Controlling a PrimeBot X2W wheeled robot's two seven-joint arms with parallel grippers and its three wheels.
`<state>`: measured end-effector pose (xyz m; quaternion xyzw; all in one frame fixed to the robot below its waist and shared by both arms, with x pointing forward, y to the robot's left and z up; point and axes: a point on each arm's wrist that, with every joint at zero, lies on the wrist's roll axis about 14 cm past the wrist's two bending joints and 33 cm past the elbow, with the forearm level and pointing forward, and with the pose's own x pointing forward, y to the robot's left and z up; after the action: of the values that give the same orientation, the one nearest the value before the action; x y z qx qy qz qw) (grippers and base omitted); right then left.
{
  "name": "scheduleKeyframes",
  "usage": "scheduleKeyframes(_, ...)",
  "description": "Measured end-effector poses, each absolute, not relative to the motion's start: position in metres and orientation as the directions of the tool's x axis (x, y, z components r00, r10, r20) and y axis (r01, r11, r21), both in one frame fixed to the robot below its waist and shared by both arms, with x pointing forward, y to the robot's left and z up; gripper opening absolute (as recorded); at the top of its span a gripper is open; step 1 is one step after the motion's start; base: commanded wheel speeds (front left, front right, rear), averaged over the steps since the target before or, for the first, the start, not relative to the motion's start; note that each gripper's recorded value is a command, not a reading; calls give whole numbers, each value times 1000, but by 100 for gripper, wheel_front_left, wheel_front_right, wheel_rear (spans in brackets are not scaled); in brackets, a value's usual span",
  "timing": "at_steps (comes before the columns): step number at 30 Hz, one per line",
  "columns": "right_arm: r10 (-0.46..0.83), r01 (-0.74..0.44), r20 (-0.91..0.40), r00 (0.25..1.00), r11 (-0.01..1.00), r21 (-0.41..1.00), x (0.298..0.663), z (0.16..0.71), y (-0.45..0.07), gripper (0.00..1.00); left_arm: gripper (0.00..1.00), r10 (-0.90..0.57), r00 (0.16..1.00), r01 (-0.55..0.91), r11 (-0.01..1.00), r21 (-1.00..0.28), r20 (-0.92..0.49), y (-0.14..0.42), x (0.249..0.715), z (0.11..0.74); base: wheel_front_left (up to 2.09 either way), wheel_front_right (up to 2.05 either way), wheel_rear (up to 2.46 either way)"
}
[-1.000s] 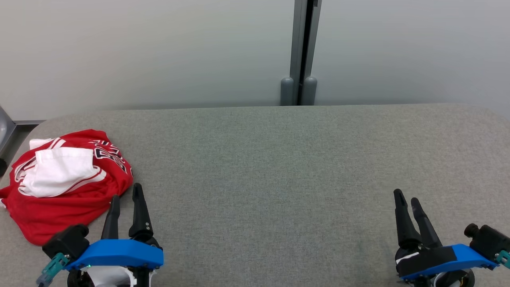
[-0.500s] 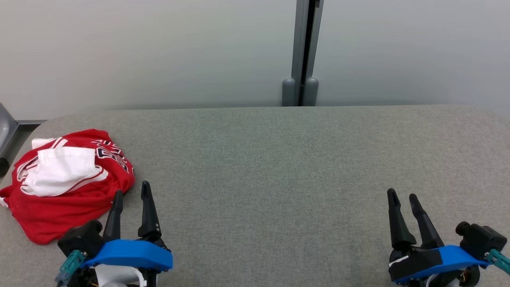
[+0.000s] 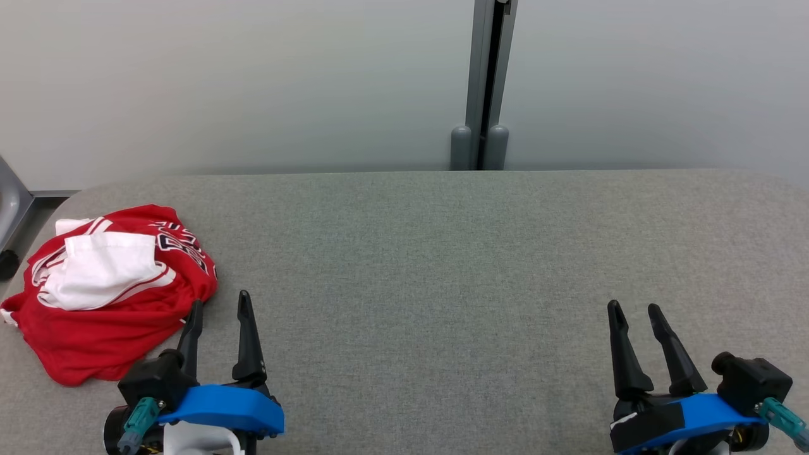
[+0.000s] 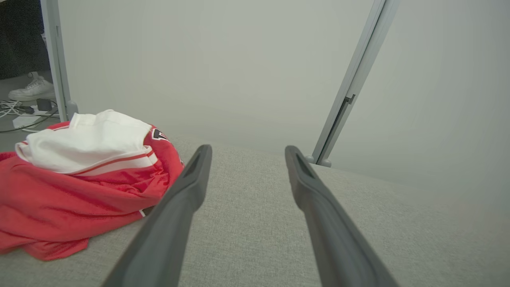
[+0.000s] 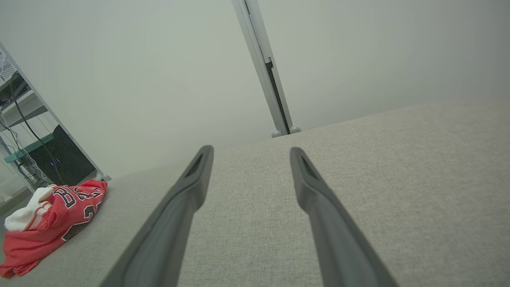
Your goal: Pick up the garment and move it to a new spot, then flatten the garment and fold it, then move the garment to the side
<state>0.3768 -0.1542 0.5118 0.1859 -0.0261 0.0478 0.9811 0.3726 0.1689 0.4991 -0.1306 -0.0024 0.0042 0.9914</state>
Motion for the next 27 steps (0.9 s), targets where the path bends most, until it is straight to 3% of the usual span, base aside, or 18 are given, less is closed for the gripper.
scheduleKeyframes(27, 107, -117, 85, 991, 986, 121, 374, 510, -157, 100, 100, 8, 1000, -7, 999, -38, 24, 171, 370, 495, 0, 0, 0)
